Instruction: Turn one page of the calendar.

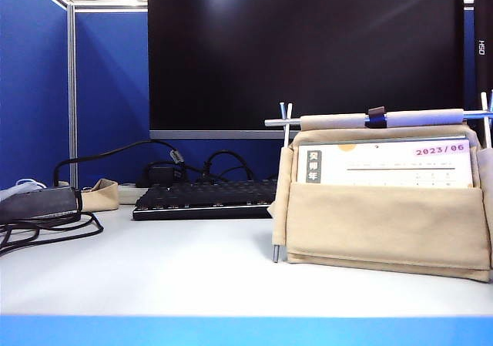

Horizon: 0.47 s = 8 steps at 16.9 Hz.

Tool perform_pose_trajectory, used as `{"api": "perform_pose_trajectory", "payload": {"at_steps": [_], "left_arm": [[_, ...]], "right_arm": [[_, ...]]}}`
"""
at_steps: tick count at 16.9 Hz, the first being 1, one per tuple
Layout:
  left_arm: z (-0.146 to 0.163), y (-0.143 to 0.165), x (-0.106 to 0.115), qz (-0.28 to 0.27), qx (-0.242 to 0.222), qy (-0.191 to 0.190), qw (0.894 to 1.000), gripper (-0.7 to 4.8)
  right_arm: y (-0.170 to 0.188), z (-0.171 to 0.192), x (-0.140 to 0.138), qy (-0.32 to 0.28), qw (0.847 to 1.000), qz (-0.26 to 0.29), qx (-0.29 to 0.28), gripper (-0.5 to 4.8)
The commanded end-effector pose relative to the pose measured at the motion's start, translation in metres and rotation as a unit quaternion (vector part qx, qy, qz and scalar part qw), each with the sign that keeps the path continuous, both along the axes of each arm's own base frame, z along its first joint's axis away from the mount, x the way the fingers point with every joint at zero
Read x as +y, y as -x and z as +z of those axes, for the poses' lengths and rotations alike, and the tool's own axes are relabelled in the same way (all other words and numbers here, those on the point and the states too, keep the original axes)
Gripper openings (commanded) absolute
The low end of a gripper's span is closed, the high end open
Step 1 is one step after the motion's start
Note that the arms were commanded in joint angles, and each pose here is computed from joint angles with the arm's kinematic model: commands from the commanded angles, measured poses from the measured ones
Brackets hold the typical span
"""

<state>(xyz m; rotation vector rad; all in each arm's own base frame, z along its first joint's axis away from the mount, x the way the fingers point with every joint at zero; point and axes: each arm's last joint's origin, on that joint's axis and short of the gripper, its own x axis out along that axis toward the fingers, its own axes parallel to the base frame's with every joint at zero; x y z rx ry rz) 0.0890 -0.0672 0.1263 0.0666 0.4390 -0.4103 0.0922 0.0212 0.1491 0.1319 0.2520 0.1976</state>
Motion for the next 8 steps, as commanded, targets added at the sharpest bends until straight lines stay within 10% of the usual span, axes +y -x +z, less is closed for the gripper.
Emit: {"api": "perform_pose_trajectory", "payload": {"at_steps": [1, 8], "left_arm": [[0.0013, -0.0004, -0.0003, 0.002, -0.004, 0.004, 1.000, -0.04], [0.0012, -0.0004, -0.0003, 0.002, -0.004, 0.004, 1.000, -0.04]], "right_arm": [[0.0000, -0.0018, 0.0005, -0.002, 1.000, 0.008, 0.006, -0.06], [0.0000, -0.0018, 0.0004, -0.016, 1.000, 0.003, 0.009, -0.06]]}}
